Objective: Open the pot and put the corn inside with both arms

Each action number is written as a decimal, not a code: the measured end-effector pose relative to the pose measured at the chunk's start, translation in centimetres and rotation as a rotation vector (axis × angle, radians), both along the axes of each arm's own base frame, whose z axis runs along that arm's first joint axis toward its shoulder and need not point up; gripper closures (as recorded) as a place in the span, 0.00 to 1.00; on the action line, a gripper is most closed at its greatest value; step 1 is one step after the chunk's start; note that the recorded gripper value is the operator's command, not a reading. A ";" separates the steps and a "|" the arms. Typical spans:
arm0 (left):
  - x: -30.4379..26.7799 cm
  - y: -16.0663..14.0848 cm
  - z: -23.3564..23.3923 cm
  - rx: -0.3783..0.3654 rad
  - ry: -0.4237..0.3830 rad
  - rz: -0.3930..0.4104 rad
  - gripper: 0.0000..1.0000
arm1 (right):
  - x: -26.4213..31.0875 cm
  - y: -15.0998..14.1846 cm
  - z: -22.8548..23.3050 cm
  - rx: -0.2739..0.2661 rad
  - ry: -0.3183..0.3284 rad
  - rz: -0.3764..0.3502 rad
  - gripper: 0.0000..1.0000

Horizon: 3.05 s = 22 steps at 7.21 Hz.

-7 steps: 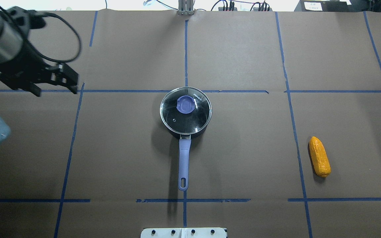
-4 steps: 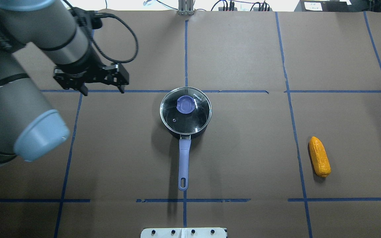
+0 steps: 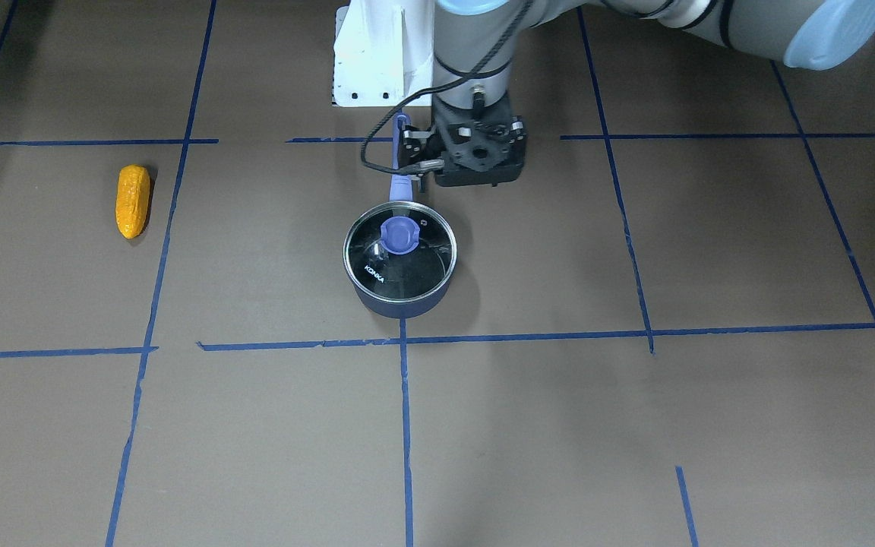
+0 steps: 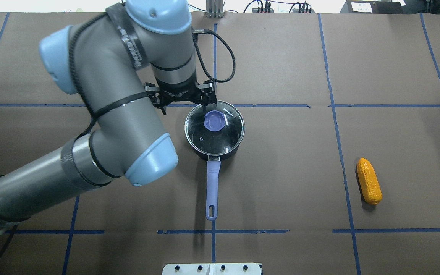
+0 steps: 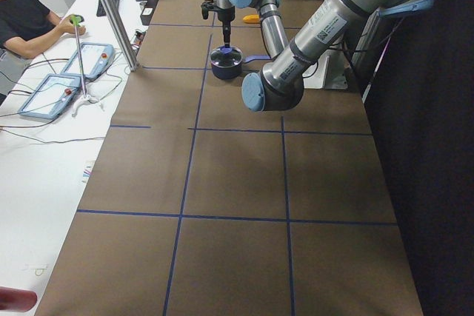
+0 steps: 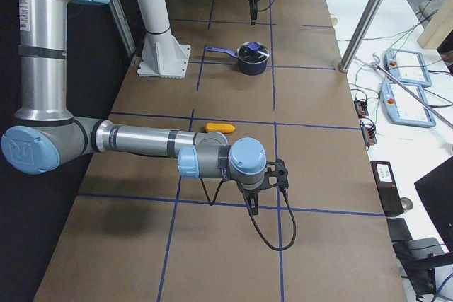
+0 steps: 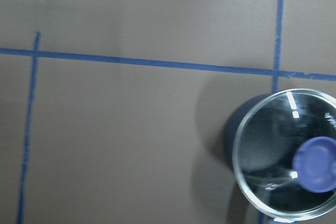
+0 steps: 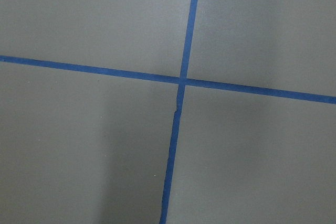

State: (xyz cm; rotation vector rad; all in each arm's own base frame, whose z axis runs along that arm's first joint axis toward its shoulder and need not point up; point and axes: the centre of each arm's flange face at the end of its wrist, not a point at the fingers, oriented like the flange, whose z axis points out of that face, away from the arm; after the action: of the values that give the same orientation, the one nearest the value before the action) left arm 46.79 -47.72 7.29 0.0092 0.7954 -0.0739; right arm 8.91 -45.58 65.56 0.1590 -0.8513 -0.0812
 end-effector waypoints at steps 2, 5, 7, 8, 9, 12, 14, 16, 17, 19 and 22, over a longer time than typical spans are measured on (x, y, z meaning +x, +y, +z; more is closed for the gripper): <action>3.4 -0.3 0.2 0.018 -0.001 0.004 0.00 | 0.0 -0.2 -0.1 0.000 -0.001 0.001 0.00; 8.0 -1.7 0.9 0.022 0.031 -0.028 0.00 | 0.0 -0.4 -0.4 -0.021 -0.006 0.023 0.00; 9.6 -1.9 1.4 0.012 0.023 -0.025 0.00 | -0.1 -0.5 -0.4 -0.025 -0.007 0.027 0.00; 10.2 -1.6 1.8 0.007 0.018 -0.018 0.00 | -0.1 -0.5 -0.4 -0.026 -0.007 0.027 0.00; 10.8 -1.3 2.1 0.002 0.013 -0.012 0.02 | -0.1 -0.5 -0.4 -0.026 -0.009 0.027 0.00; 11.8 -1.2 2.9 0.001 0.014 -0.006 0.52 | -0.1 -0.5 -0.5 -0.027 -0.014 0.027 0.00; 11.9 -1.3 2.9 0.006 0.023 -0.006 0.83 | -0.1 -0.5 -0.5 -0.027 -0.015 0.027 0.00; 11.4 -1.3 2.6 0.006 0.025 -0.011 0.86 | -0.1 -0.6 -0.6 -0.025 -0.015 0.028 0.00; 10.4 -1.0 2.0 0.005 0.032 -0.020 0.86 | -0.1 -0.7 -0.6 -0.024 -0.015 0.028 0.00; 8.3 -0.1 0.8 -0.002 0.033 -0.031 0.87 | -0.1 -0.8 -0.8 -0.022 -0.016 0.028 0.00; 4.3 0.0 2.2 0.000 0.033 -0.058 0.87 | -0.4 -1.6 -1.9 -0.012 -0.039 0.032 0.00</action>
State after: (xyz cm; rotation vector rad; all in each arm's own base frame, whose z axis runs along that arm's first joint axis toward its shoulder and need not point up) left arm 51.12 -47.77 9.48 0.0306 0.8283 -0.1292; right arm 8.54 -47.18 63.66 0.1639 -0.8877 -0.0431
